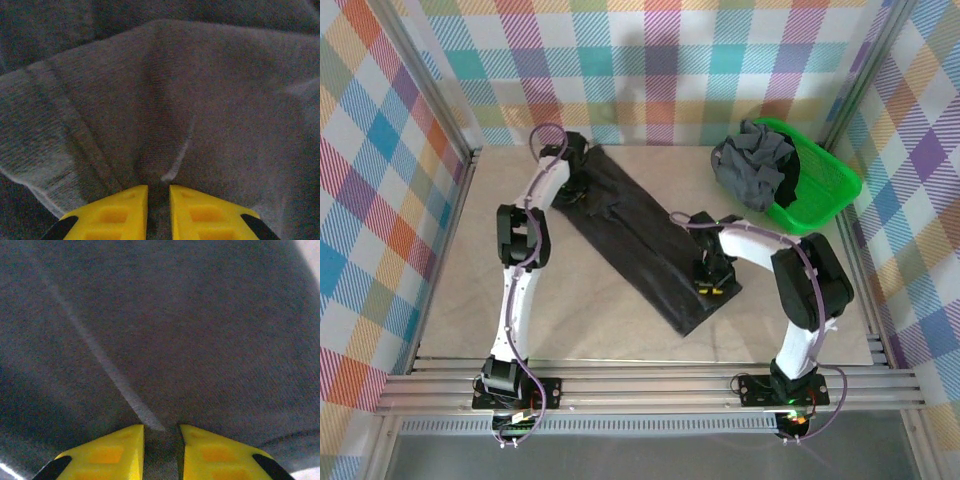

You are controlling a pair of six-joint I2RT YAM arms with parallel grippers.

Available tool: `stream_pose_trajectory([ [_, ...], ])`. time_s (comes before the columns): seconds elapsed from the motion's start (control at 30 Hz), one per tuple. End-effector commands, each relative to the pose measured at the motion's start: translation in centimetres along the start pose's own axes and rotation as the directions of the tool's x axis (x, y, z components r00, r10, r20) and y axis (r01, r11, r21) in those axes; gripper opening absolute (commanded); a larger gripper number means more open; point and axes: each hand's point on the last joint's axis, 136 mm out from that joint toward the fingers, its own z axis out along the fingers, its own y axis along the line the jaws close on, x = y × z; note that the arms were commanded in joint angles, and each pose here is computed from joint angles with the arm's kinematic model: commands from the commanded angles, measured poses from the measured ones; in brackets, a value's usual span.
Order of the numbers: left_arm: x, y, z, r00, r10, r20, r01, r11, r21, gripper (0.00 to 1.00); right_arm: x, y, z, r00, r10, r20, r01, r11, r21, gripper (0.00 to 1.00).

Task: Fold and stack the t-shirts

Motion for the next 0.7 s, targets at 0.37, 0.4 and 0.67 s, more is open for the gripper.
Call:
stream_pose_trajectory([
  [0.37,3.9,-14.4,1.1,0.997,0.068,0.028,-0.073,0.886,0.457,0.37,4.8,12.8,-0.4,0.993,-0.025,-0.113,-0.004,0.968,-0.251,0.32],
  [0.4,3.3,-14.6,0.0,0.996,0.069,0.05,-0.084,0.885,0.458,0.41,4.7,12.7,-1.2,0.995,-0.025,-0.099,-0.001,0.966,-0.26,0.34],
  [0.67,2.4,-8.9,-12.8,0.975,0.13,0.18,-0.176,0.948,0.266,0.48,6.0,7.1,-6.4,0.999,0.032,0.006,-0.029,0.955,-0.296,0.45],
])
